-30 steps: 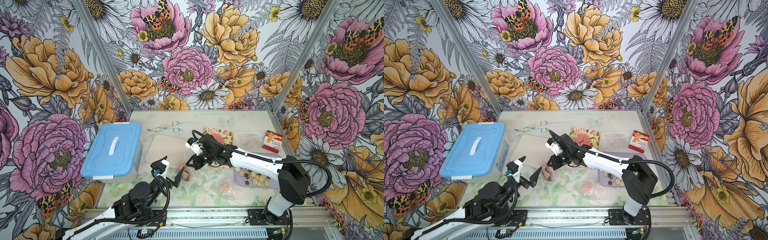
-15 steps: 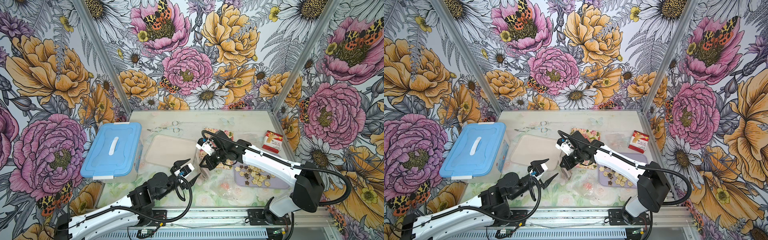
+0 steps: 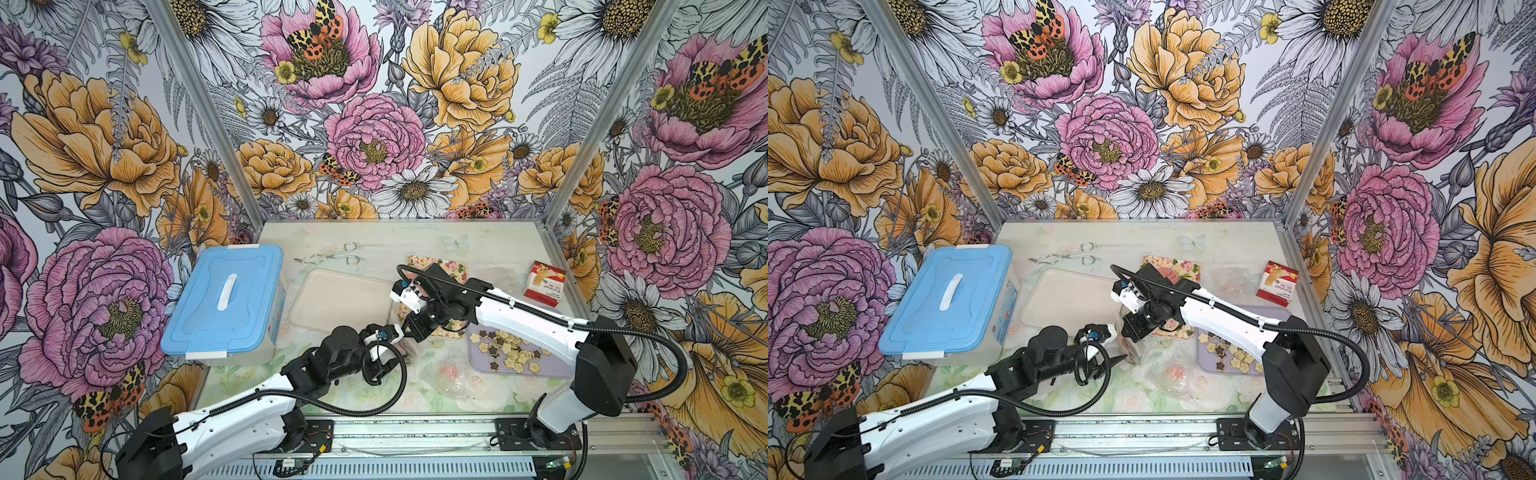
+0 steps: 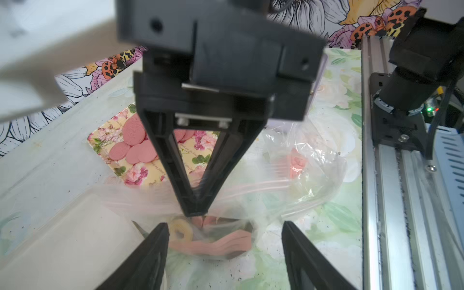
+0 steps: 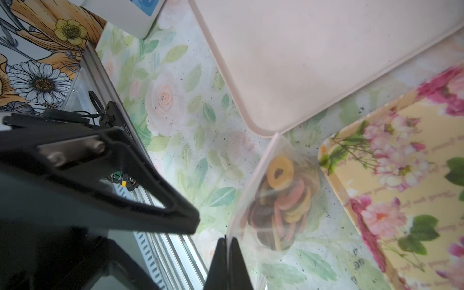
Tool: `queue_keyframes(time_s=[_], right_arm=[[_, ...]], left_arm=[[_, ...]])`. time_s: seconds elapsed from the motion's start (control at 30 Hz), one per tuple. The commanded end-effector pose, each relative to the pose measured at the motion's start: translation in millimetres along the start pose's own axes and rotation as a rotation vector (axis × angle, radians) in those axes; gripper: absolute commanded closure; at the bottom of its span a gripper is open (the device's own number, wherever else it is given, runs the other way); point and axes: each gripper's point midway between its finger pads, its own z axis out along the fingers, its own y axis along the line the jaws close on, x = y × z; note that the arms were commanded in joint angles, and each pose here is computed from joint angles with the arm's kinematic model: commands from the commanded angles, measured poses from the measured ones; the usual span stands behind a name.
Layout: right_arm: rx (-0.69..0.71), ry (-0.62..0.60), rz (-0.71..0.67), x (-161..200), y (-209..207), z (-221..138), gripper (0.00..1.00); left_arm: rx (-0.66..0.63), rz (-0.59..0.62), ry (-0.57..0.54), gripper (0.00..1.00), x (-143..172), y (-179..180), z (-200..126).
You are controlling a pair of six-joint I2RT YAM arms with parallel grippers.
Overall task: Pour cookies out of the ziploc bag
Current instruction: Place the ziploc bag at the center of the board.
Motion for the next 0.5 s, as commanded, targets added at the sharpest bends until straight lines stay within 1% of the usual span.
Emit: queue_keyframes(time_s=[0.0, 0.07, 0.17, 0.3, 0.47], right_arm=[[0.031, -0.012, -0.027, -9, -2, 0, 1.0], [0.066, -0.002, -0.014, -9, -12, 5, 1.0], [0.099, 0.03, -0.001, -6, -22, 14, 1.0], [0.096, 0.053, 0.003, -4, -23, 19, 1.0], [0.098, 0.024, -0.015, -7, -18, 9, 1.0]], left_arm=[[0.015, 0.013, -0.098, 0.27, -28, -2, -14], [0.008, 0.014, -0.118, 0.26, -32, -2, -19], [0.005, 0.012, -0.115, 0.26, -31, -1, -19], [0.021, 0.009, -0.054, 0.26, -21, -2, -5], [0.049, 0.003, 0.011, 0.28, -9, -4, 11]])
